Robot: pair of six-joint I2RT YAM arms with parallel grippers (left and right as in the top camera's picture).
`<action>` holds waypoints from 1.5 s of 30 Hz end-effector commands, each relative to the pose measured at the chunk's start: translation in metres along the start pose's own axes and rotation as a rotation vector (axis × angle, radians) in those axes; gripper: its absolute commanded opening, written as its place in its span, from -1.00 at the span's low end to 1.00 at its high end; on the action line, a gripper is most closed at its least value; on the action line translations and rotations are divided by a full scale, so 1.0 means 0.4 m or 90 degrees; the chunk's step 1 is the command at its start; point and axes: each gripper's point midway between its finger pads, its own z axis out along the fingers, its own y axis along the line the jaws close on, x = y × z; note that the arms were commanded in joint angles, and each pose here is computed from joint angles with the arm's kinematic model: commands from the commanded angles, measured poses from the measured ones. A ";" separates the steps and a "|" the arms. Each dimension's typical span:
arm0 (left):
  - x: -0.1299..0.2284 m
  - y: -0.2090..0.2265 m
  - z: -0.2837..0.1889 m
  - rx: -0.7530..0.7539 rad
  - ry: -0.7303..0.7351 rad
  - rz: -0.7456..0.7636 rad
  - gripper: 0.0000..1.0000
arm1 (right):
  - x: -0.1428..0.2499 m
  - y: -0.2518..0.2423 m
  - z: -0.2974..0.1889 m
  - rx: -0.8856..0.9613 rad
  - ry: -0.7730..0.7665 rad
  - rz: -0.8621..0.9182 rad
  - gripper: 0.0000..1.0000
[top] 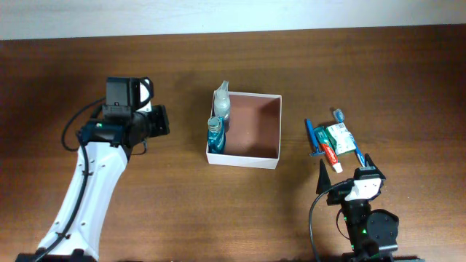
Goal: Pack container
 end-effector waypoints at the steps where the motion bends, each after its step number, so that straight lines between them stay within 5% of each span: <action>1: 0.035 -0.004 0.052 0.025 0.035 0.007 -1.00 | 0.005 0.004 0.000 -0.004 0.002 0.002 0.97; 13: 0.082 -0.007 0.173 0.052 0.101 -0.005 -0.99 | 0.005 0.004 0.000 -0.005 0.002 0.002 0.97; 45: 0.174 -0.146 0.143 0.291 0.182 0.028 -0.99 | 0.005 0.004 0.000 -0.004 0.002 0.002 0.97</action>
